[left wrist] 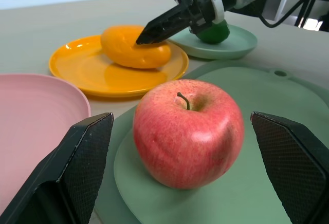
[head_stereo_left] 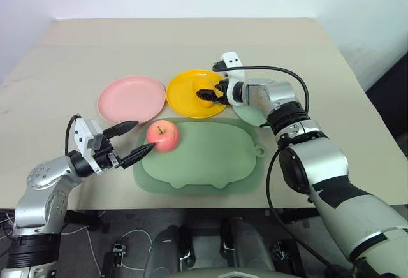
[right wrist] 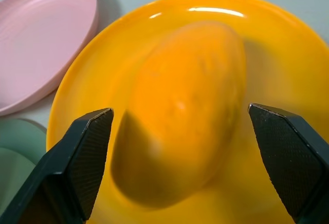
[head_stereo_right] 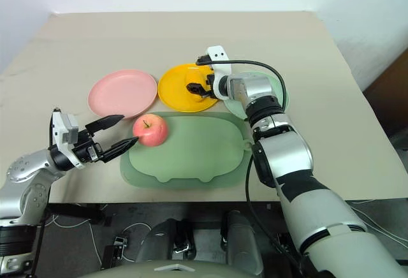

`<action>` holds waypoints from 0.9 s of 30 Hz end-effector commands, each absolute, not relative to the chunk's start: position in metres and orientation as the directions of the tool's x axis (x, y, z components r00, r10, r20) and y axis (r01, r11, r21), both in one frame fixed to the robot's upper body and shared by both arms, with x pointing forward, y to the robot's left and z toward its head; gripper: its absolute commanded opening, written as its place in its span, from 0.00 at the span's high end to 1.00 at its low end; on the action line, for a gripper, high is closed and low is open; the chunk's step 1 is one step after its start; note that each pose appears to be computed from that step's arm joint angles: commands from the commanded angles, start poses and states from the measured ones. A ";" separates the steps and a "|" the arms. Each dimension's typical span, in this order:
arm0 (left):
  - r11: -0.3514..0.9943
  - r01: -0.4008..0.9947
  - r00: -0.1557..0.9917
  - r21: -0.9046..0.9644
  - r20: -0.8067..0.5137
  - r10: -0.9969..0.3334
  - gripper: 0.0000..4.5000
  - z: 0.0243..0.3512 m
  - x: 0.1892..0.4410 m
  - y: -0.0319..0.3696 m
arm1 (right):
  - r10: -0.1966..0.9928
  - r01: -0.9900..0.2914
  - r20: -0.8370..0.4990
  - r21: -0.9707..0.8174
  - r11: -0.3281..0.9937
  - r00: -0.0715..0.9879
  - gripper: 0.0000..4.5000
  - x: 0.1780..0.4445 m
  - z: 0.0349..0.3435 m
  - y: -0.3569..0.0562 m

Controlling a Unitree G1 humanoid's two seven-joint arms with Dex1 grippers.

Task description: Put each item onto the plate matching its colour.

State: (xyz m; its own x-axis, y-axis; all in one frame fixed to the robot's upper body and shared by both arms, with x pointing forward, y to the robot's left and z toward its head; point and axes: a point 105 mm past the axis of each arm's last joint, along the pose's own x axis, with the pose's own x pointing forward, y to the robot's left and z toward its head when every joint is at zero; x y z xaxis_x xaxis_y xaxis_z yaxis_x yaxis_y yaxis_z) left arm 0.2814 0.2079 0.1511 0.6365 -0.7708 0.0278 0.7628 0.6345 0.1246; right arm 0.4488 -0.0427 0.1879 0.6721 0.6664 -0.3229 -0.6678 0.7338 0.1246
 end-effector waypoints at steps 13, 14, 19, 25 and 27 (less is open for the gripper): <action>0.629 0.771 0.619 0.105 0.112 -0.777 0.00 0.174 0.294 0.204 | 0.774 -0.758 -0.126 0.155 0.633 0.621 0.01 0.349 0.208 -0.062; 0.619 0.779 0.610 0.102 0.107 -0.785 0.00 0.173 0.294 0.202 | 0.768 -0.751 -0.136 0.160 0.640 0.625 0.01 0.347 0.204 -0.063; 0.562 0.821 0.560 0.099 0.055 -0.827 0.00 0.160 0.298 0.187 | 0.722 -0.705 -0.156 0.158 0.692 0.674 0.01 0.348 0.202 -0.077; 0.528 0.843 0.529 0.102 0.024 -0.848 0.00 0.154 0.306 0.176 | 0.682 -0.667 -0.150 0.145 0.731 0.716 0.01 0.353 0.206 -0.087; 0.514 0.850 0.516 0.117 0.010 -0.857 0.00 0.152 0.310 0.171 | 0.664 -0.651 -0.159 0.133 0.748 0.730 0.01 0.353 0.205 -0.093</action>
